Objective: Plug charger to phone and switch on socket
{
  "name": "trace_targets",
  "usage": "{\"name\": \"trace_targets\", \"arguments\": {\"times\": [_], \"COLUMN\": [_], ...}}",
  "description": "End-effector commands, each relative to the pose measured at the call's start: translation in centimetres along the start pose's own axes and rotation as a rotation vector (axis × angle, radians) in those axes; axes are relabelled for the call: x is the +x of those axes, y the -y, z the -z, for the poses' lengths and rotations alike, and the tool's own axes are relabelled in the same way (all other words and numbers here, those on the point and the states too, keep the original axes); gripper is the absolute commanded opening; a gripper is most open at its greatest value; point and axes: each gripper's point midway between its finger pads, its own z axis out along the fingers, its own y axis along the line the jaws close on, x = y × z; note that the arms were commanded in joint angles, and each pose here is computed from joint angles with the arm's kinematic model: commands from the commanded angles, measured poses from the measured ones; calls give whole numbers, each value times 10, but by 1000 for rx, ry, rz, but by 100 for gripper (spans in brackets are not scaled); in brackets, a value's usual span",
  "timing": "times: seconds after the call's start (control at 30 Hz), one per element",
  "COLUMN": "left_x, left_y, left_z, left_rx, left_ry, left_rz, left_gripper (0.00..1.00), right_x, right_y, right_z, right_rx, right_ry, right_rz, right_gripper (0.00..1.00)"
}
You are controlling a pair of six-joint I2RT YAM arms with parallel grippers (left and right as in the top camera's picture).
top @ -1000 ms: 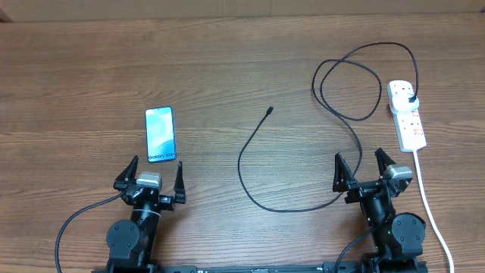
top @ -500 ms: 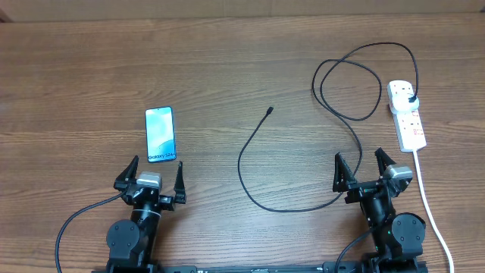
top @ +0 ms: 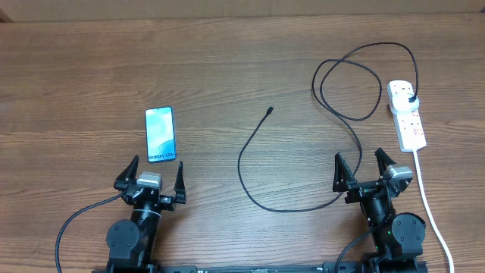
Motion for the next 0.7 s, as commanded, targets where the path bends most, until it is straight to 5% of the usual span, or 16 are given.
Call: {"name": "trace_targets", "arguments": {"times": [0.0,0.67], "left_x": [0,0], "left_y": [1,2], "left_z": [0,0], "left_rx": [7,14], "left_ry": [6,7], "left_rz": [13,17], "left_gripper": [100,100], "right_x": [2,2], "right_y": [2,2], "right_z": [0,0], "right_rx": [8,8], "right_ry": [6,5], "right_rz": [2,2], "right_gripper": [100,100]}}
